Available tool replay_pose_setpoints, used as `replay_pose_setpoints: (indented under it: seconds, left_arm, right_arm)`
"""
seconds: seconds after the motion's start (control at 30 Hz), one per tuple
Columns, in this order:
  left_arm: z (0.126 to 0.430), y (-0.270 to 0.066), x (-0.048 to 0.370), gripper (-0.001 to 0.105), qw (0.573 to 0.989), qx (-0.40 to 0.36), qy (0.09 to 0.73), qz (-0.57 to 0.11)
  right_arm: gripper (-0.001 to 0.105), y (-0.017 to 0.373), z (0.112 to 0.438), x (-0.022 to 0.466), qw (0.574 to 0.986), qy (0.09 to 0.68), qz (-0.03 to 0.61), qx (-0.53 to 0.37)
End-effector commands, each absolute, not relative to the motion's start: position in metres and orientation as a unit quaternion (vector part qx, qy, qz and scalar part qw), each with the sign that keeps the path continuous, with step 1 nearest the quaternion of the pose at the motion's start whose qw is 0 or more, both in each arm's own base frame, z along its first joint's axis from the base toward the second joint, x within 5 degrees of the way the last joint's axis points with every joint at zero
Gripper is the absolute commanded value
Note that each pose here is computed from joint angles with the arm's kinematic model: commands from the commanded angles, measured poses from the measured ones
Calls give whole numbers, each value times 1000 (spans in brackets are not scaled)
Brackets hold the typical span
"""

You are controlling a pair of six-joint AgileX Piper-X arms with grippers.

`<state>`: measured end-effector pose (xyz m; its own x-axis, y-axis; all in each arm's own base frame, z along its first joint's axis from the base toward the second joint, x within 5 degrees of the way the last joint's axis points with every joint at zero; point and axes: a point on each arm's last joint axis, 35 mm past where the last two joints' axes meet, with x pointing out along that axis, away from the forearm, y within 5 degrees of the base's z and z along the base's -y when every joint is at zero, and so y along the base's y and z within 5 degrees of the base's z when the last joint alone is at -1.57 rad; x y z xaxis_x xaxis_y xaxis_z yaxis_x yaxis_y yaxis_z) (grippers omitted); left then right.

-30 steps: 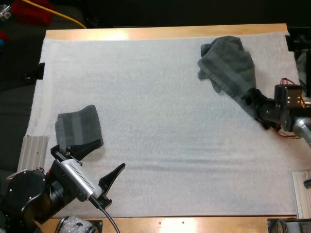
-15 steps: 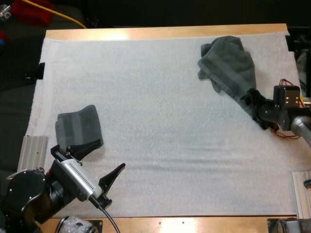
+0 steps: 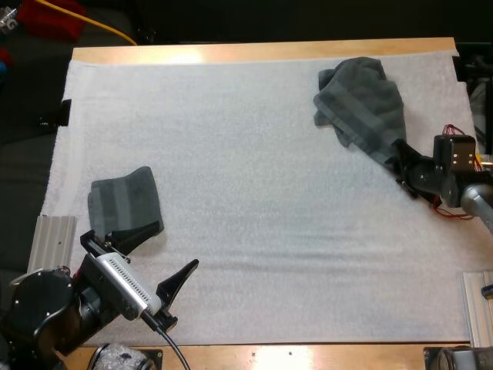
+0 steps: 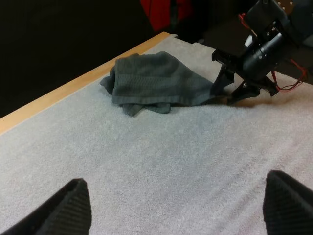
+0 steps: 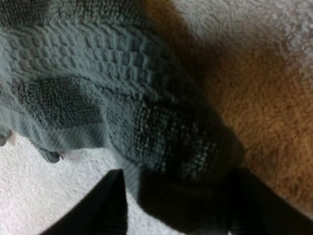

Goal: Pick towel from pile, fold and stack

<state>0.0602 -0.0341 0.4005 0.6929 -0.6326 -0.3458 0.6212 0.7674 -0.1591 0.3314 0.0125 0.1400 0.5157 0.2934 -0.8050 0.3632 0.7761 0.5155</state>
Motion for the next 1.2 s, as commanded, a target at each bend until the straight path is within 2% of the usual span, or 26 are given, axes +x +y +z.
replay_pose_setpoints:
  seconds: [0.0,0.07,0.33,0.6,0.77,0.97,1.17]
  left_arm:
    - [404,-35,60,70,920,-18,186,-345]
    - [404,-35,60,70,920,-18,186,-345]
    - [404,-34,60,70,921,-17,186,-342]
    - [403,-34,60,70,920,-17,189,-342]
    - [403,-34,60,70,920,-17,189,-342]
    - [403,-34,60,70,920,-17,189,-342]
    - [403,-34,60,70,920,-17,189,-342]
  right_arm:
    - [33,12,141,333,803,491,-20,338]
    - [21,12,141,333,802,492,-16,340]
    - [0,13,153,332,824,479,25,301]
    - [2,13,201,323,876,419,81,224]
    - [2,19,253,309,910,387,113,91]
    - [2,41,311,299,922,357,150,-18]
    - [2,68,347,293,916,345,197,-59]
